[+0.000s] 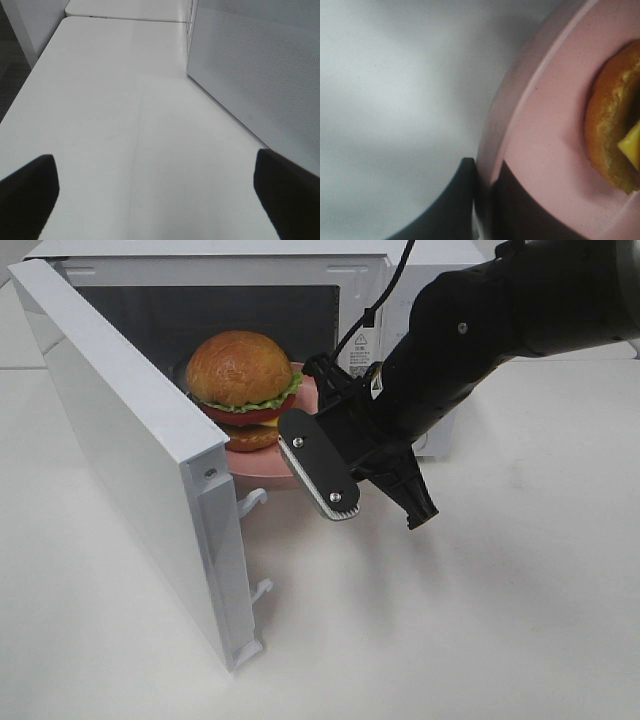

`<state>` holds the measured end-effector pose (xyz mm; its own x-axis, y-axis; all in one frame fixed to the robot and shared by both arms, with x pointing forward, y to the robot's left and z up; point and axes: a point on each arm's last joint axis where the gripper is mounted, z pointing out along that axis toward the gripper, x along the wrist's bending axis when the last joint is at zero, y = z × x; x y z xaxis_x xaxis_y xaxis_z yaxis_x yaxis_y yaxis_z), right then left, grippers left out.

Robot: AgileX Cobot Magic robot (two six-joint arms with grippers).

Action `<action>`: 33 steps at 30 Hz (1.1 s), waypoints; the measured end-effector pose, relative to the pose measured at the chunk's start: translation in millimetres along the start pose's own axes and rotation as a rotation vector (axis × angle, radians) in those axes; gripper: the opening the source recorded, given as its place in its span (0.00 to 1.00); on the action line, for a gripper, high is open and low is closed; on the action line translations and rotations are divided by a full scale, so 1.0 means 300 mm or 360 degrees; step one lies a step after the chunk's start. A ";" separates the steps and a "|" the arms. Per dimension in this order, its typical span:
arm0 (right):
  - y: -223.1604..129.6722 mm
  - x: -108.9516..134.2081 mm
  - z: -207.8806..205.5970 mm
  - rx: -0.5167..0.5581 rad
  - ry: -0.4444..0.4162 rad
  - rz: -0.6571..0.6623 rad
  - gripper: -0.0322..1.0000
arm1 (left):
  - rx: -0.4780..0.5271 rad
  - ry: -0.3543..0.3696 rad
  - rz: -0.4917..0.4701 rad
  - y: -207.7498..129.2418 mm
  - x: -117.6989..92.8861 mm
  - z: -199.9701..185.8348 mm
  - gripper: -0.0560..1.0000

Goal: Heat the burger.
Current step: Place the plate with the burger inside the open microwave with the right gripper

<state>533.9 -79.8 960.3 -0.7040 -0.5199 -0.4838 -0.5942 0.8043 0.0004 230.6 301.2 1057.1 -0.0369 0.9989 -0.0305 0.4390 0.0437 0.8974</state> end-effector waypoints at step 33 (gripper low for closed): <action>-0.005 -0.142 0.132 0.0047 -0.0069 0.0106 0.08 | 0.0000 0.0000 0.0000 0.000 0.000 0.000 0.98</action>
<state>580.3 -47.6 946.4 -0.7239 -0.4525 -0.5209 -0.5344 0.8452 0.0086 230.6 301.2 1057.1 -0.0369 0.9989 -0.0305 0.4390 0.0437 0.8974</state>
